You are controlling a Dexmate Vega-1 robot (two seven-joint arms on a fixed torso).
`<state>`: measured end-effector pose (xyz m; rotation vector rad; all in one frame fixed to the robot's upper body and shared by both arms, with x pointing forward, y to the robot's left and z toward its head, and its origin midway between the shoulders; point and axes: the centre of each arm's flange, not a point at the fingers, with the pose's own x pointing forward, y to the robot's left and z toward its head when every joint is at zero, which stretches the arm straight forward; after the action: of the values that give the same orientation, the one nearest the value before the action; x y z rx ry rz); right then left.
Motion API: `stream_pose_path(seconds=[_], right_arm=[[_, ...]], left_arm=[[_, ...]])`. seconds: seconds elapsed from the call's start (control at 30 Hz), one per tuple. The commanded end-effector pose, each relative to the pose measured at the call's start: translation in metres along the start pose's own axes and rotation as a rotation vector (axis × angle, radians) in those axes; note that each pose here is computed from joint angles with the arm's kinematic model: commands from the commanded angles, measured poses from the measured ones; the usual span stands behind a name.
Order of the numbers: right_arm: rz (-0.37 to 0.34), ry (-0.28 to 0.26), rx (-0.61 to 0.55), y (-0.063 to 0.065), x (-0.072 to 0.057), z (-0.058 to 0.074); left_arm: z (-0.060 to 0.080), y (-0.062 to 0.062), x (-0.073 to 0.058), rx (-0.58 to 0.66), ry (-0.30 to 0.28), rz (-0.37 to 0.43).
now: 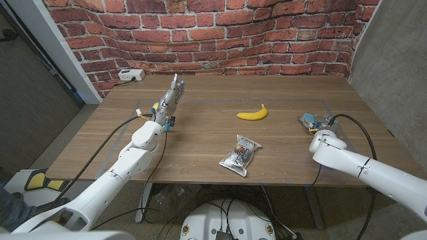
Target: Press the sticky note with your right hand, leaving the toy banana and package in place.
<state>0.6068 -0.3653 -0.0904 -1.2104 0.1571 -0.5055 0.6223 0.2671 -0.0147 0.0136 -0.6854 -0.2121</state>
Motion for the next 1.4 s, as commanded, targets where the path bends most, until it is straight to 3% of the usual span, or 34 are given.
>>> stream_pose_path(seconds=[0.03, 1.4], right_arm=[[0.000, 0.015, 0.002, -0.001, -0.001, -0.007], [-0.005, 0.056, 0.012, -0.005, 0.000, -0.031]], left_arm=[[0.000, -0.004, 0.002, -0.001, 0.000, -0.004], [0.000, -0.017, 0.008, 0.004, 0.006, -0.020]])
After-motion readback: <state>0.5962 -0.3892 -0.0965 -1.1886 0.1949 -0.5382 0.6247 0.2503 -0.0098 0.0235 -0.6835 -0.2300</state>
